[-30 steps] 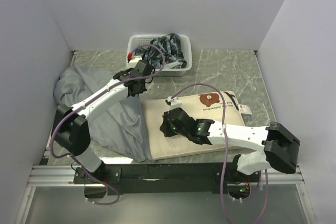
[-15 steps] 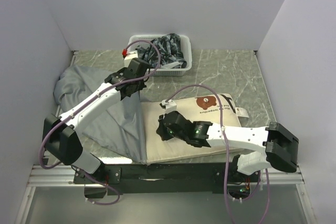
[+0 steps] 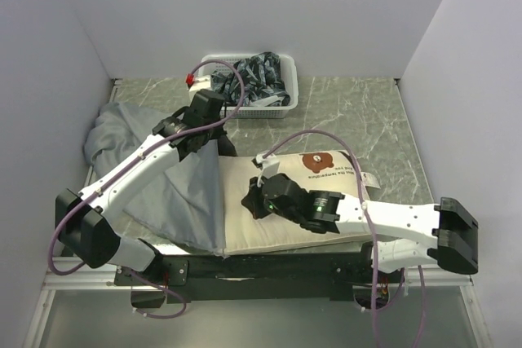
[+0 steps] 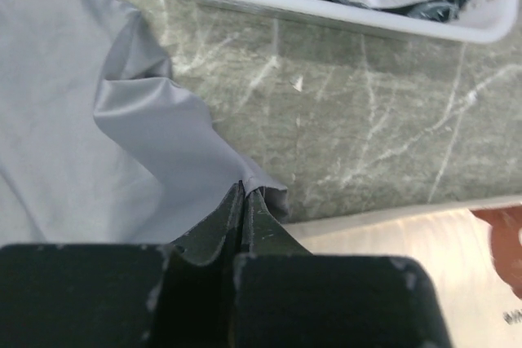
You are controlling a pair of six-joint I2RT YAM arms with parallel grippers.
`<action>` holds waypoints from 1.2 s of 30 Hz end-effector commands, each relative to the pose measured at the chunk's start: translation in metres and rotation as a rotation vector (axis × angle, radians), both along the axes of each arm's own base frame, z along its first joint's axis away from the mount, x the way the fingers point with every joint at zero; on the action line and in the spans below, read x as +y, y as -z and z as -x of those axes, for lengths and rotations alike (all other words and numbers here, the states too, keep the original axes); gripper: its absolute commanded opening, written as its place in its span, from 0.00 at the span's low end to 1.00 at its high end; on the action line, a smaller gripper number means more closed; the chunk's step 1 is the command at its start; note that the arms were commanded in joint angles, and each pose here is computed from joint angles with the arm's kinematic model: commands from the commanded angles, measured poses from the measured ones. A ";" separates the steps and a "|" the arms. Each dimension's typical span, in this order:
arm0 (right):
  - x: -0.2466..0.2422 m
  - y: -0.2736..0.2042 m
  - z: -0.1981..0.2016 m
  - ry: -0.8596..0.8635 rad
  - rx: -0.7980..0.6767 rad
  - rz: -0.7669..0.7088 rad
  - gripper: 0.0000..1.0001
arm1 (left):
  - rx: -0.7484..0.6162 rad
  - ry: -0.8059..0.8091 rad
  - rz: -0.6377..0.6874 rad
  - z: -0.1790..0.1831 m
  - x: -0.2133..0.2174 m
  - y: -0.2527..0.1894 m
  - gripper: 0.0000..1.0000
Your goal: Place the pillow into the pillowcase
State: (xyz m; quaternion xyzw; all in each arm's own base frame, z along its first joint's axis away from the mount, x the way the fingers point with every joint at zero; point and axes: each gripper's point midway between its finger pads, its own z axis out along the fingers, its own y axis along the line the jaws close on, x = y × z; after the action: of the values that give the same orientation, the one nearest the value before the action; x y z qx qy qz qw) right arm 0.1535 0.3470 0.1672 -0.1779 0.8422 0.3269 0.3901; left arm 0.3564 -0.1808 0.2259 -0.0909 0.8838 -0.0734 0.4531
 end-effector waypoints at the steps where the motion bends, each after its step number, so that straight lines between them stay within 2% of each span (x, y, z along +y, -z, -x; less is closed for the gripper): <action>1: 0.018 -0.025 -0.025 0.030 -0.069 -0.035 0.00 | -0.069 0.139 0.065 0.009 -0.026 -0.031 0.01; 8: 0.014 -0.018 -0.094 0.104 -0.032 -0.033 0.00 | 0.011 0.416 0.076 0.044 -0.079 -0.025 0.01; 13: 0.030 -0.006 -0.099 0.078 0.014 -0.035 0.00 | 0.070 0.406 0.070 0.046 -0.086 -0.007 0.05; 16: 0.033 0.014 -0.102 0.089 0.033 -0.018 0.00 | 0.047 0.387 0.110 0.047 -0.085 -0.015 0.24; 18: 0.029 0.021 -0.104 0.106 0.041 -0.010 0.00 | 0.039 0.366 0.128 0.049 -0.083 -0.022 0.31; 19: 0.026 0.023 -0.103 0.111 0.043 -0.012 0.00 | 0.019 0.328 0.120 0.047 -0.076 -0.027 0.39; 20: 0.025 0.023 -0.104 0.116 0.045 -0.012 0.00 | 0.027 0.290 0.100 0.048 -0.067 -0.027 0.55; 22: 0.015 0.020 -0.106 0.149 0.038 -0.007 0.00 | 0.012 0.228 0.103 0.050 -0.054 -0.034 0.63; 23: 0.012 0.019 -0.106 0.157 0.041 -0.004 0.03 | 0.011 0.179 0.071 0.051 -0.041 -0.029 0.72; 25: 0.003 0.014 -0.105 0.180 0.051 -0.004 0.10 | 0.009 0.120 0.061 0.061 -0.022 -0.027 0.74; 26: 0.000 0.013 -0.105 0.190 0.053 -0.004 0.20 | 0.035 0.098 0.033 0.066 -0.012 -0.010 0.75; 28: -0.006 0.007 -0.098 0.196 0.067 -0.020 0.29 | 0.057 0.090 0.031 0.076 -0.005 0.004 0.78; 29: -0.009 0.005 -0.097 0.205 0.071 -0.023 0.37 | 0.099 0.086 0.003 0.084 0.001 0.025 0.77; 31: -0.019 0.001 -0.093 0.229 0.080 -0.031 0.47 | 0.123 0.105 0.005 0.094 -0.001 0.040 0.79; 32: -0.023 -0.001 -0.092 0.244 0.079 -0.029 0.56 | 0.155 0.115 -0.012 0.101 0.001 0.057 0.79; 36: -0.049 0.000 -0.093 0.327 0.056 0.024 0.72 | 0.209 0.213 -0.022 0.122 -0.017 0.083 0.81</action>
State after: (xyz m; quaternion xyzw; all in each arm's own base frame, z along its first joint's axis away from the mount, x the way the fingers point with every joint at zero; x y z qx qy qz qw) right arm 0.2417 0.3260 0.1629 -0.0691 0.8702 0.2941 0.3891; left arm 0.2489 -0.1822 0.1594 -0.0213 0.9258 -0.0857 0.3676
